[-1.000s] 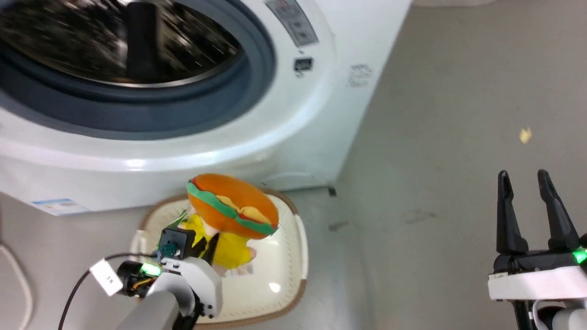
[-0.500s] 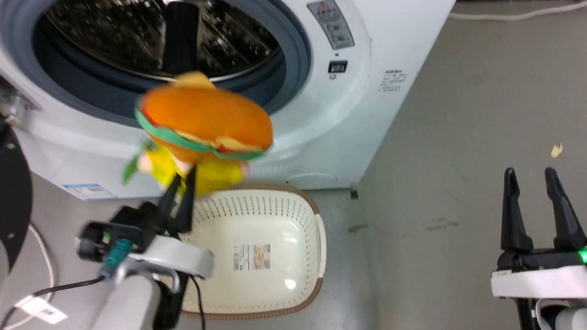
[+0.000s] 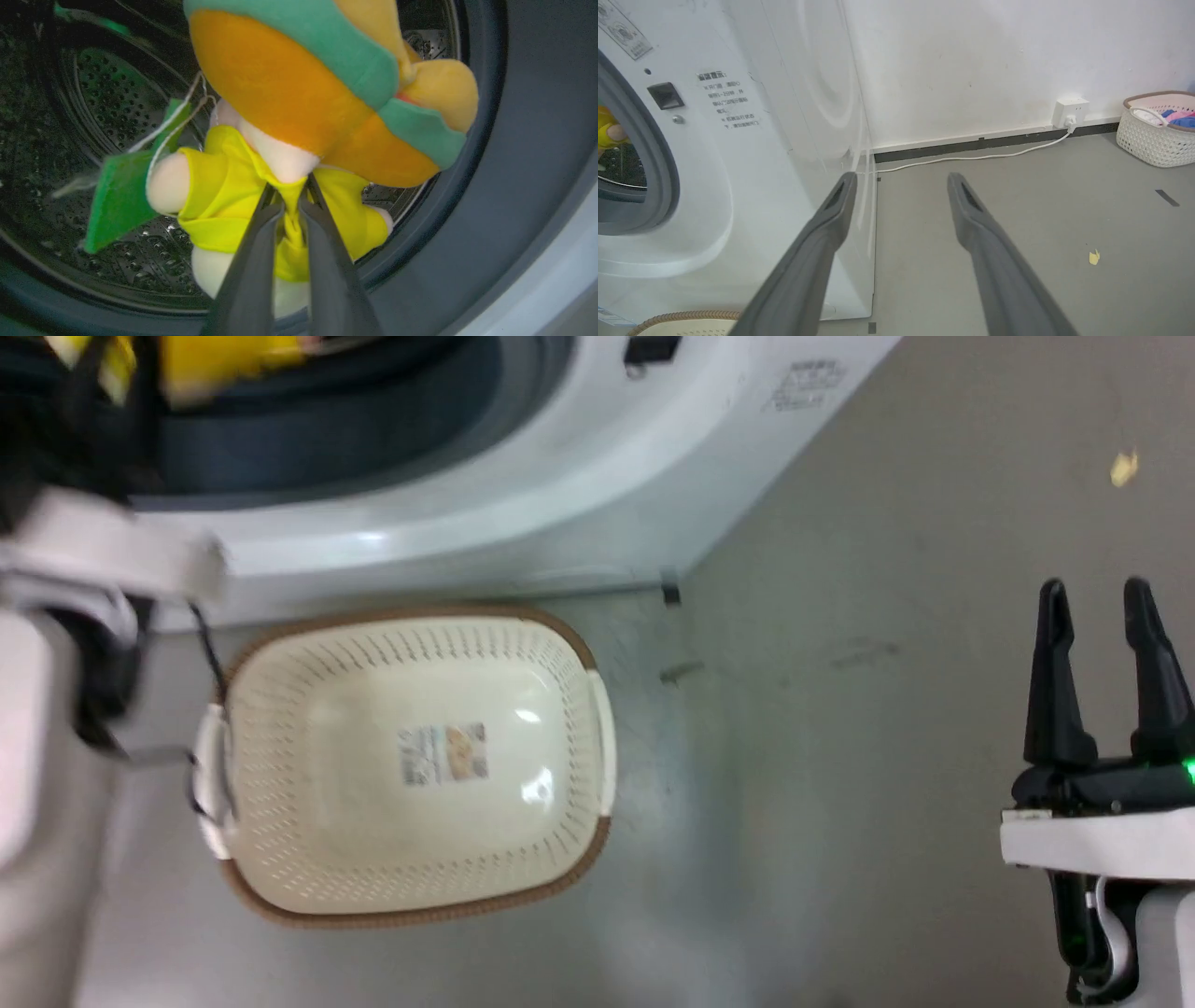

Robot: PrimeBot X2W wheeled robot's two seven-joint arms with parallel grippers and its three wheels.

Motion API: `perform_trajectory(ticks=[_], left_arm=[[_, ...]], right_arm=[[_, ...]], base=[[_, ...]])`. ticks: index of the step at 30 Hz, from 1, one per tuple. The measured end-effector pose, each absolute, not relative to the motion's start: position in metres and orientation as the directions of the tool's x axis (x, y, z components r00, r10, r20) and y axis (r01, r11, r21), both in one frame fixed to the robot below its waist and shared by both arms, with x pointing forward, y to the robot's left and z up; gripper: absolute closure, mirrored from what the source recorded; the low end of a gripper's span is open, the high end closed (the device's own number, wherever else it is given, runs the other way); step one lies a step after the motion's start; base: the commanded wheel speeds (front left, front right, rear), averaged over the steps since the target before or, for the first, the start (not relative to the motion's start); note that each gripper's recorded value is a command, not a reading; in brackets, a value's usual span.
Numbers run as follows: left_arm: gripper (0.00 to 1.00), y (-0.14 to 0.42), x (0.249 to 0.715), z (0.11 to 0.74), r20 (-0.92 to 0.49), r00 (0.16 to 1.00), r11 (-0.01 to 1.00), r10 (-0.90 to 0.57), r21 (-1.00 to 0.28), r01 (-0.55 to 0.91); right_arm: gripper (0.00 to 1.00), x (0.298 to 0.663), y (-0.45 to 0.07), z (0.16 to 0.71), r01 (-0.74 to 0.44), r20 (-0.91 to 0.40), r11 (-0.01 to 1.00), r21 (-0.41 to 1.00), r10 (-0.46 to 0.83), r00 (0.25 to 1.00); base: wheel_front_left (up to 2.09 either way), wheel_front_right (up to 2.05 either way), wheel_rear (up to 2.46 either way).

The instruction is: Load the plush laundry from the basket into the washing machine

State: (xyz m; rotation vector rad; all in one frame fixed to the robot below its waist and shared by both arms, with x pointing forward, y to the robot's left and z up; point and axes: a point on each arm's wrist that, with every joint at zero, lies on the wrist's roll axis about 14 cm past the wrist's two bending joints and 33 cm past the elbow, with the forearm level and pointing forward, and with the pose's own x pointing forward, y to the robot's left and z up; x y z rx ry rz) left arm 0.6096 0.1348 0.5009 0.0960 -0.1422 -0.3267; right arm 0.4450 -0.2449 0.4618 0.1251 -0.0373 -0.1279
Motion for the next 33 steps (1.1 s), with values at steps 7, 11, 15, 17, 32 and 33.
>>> perform_trajectory(ticks=[7,11,15,17,32,33], left_arm=[[1.00,0.124,0.685,0.468,-0.028,0.931,0.905,-0.363,0.228,0.360],[1.00,0.126,0.720,0.436,-0.149,0.927,0.888,-0.344,0.267,0.373],[1.00,0.131,0.742,0.400,-0.260,0.915,0.887,-0.307,0.270,0.374],[1.00,0.131,0.746,0.378,-0.327,0.898,0.886,-0.294,0.260,0.385],[0.00,0.127,0.732,0.342,-0.470,0.824,0.828,-0.317,0.286,0.482],[0.00,0.128,0.732,0.348,-0.456,0.831,0.831,-0.320,0.286,0.477]], right_arm=[[0.00,0.452,-0.260,0.432,0.173,-0.034,0.976,0.133,-0.170,0.985],[0.00,0.456,-0.263,0.422,0.182,-0.053,0.974,0.136,-0.176,0.983],[0.00,0.458,-0.266,0.413,0.192,-0.072,0.972,0.132,-0.184,0.980],[0.00,0.458,-0.268,0.410,0.196,-0.078,0.972,0.128,-0.187,0.979],[0.00,0.462,-0.269,0.417,0.190,-0.056,0.975,0.116,-0.184,0.981],[0.00,0.464,-0.268,0.421,0.185,-0.045,0.976,0.114,-0.181,0.982]], base=[[0.00,0.00,0.00],[0.00,0.00,0.00],[0.00,0.00,0.00],[0.00,0.00,0.00],[0.00,0.00,0.00],[0.00,0.00,0.00]])
